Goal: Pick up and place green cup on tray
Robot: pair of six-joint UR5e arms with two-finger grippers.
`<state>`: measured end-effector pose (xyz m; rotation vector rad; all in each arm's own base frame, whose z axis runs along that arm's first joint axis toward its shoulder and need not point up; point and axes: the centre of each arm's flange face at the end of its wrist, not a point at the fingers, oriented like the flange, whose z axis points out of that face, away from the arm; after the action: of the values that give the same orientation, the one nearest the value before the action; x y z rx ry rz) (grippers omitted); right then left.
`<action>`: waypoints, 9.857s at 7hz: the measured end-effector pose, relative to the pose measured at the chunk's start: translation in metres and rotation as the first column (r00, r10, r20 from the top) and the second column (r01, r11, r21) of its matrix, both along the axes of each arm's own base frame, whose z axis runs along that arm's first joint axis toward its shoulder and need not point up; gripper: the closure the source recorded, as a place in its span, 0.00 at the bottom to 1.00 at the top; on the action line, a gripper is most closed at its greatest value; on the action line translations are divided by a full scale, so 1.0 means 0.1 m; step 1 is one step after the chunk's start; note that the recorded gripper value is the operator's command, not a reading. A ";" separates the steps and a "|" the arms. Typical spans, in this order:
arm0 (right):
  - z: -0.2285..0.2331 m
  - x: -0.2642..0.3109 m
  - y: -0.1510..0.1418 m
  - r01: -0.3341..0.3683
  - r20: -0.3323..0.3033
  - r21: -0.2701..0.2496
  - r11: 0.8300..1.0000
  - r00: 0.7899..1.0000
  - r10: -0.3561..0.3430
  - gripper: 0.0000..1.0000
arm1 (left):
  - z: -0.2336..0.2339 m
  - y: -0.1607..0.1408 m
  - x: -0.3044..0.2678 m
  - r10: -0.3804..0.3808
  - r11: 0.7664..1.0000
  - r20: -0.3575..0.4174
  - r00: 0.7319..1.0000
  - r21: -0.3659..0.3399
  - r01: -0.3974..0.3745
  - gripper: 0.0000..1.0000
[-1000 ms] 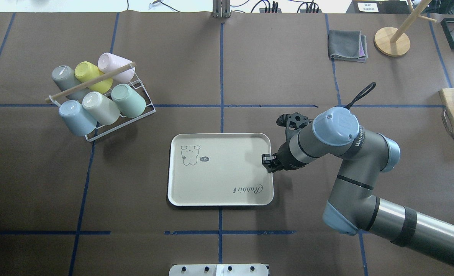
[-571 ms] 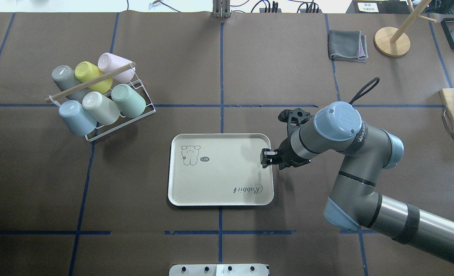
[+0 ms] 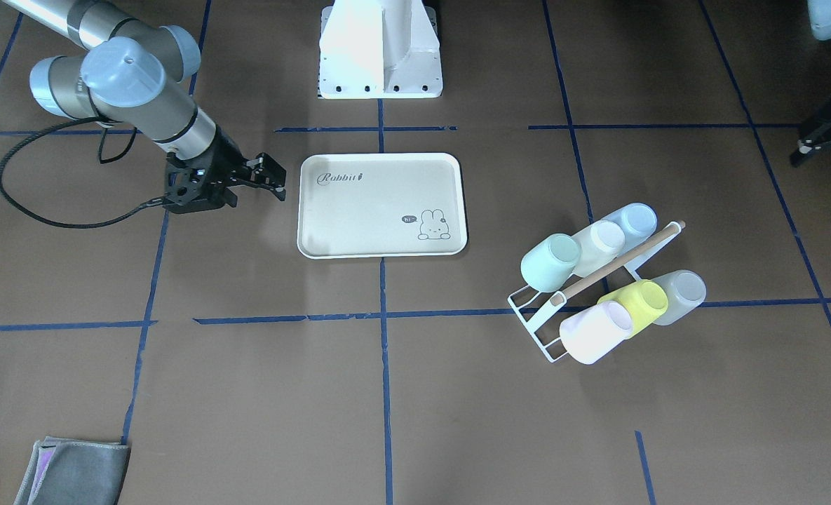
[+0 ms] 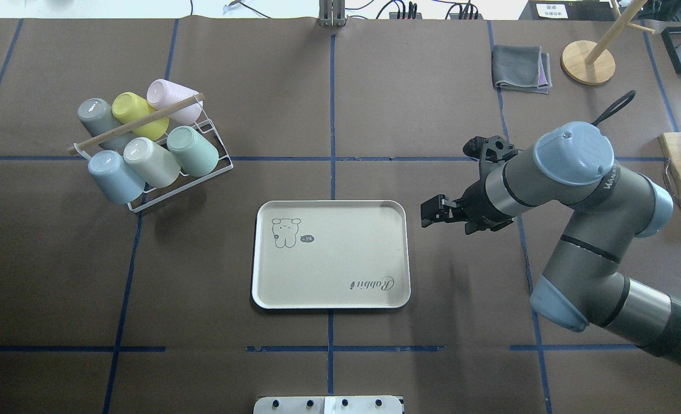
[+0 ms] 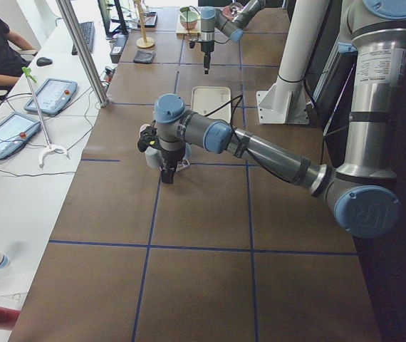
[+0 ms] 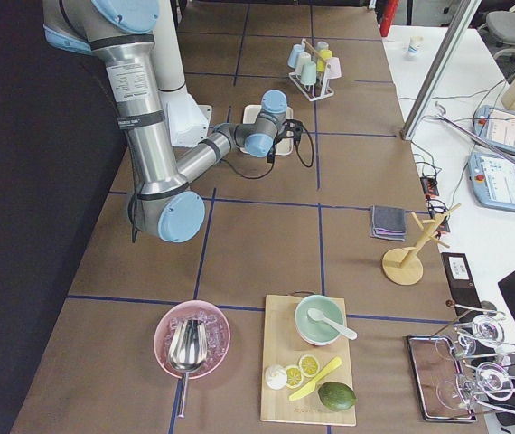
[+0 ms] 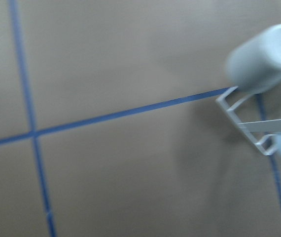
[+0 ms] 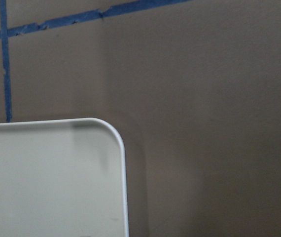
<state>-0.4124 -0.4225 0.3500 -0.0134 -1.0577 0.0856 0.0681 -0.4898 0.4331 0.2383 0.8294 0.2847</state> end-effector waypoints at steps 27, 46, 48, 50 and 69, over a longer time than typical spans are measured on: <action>2.23 3.05 -0.02 -0.028 -0.210 -0.054 0.998 0.978 0.016 0.00 | -1.49 0.41 5.24 0.023 0.263 0.941 -0.339 -0.333 -0.906 0.00; 2.28 3.35 -0.12 -0.042 -0.168 -0.047 0.998 0.985 0.034 0.00 | -1.23 0.00 5.10 -0.007 0.319 0.956 -0.293 -0.275 -0.907 0.12; 2.26 3.35 -0.13 -0.042 -0.164 -0.048 0.998 0.986 0.034 0.00 | -1.24 0.01 5.07 -0.010 0.322 0.958 -0.286 -0.267 -0.908 0.22; 2.25 3.35 -0.13 -0.042 -0.163 -0.046 0.998 0.986 0.034 0.00 | -1.26 0.01 5.05 -0.012 0.323 0.960 -0.279 -0.260 -0.910 0.31; 2.06 3.33 -0.26 -0.048 -0.152 0.001 0.999 0.987 0.048 0.00 | -2.63 0.38 4.10 -0.200 0.507 -0.232 0.952 0.807 0.303 0.36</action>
<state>-0.0798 -0.4486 0.5561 0.0162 -0.9051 0.1299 0.4785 -0.4522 0.1704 1.3075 0.6931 0.3819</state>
